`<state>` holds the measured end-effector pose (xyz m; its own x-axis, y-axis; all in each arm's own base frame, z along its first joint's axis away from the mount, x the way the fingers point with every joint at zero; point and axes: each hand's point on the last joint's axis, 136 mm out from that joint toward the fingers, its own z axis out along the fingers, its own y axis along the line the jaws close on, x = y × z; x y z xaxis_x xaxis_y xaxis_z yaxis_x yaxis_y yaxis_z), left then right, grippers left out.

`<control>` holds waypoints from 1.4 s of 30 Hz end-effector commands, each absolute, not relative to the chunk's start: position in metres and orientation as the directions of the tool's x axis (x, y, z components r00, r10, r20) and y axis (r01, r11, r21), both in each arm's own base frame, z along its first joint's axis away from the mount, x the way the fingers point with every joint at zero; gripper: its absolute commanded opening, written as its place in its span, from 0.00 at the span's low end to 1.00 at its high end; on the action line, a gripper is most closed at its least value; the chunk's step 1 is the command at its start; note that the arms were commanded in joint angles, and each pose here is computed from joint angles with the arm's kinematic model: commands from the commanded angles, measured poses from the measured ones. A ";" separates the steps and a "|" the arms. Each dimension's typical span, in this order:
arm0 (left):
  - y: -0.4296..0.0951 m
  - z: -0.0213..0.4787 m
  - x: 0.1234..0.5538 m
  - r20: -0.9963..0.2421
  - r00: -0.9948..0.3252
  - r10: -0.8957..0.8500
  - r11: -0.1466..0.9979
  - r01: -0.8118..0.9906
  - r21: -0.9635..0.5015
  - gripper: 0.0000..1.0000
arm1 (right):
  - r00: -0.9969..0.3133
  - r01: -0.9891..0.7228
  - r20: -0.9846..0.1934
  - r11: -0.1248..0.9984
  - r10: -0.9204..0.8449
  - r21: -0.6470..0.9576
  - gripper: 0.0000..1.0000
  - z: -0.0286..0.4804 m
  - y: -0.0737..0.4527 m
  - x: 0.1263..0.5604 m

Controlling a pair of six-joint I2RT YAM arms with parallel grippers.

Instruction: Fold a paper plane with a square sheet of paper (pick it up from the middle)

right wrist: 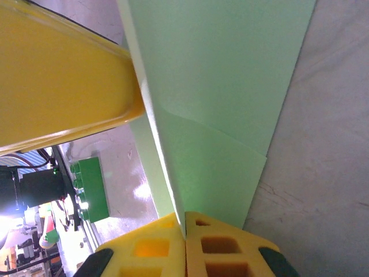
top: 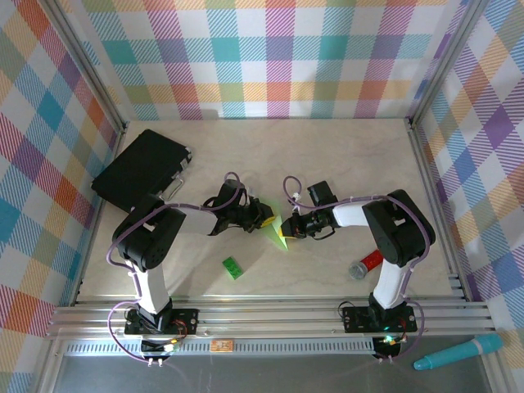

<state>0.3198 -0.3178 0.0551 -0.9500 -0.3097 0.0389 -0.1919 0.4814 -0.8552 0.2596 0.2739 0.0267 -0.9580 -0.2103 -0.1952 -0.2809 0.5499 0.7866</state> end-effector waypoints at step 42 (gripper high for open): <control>-0.337 0.049 0.322 0.054 -0.970 -0.237 0.509 -0.171 -0.843 0.13 | -0.981 -0.163 -0.067 0.593 -0.179 0.788 0.25 0.022 0.263 0.242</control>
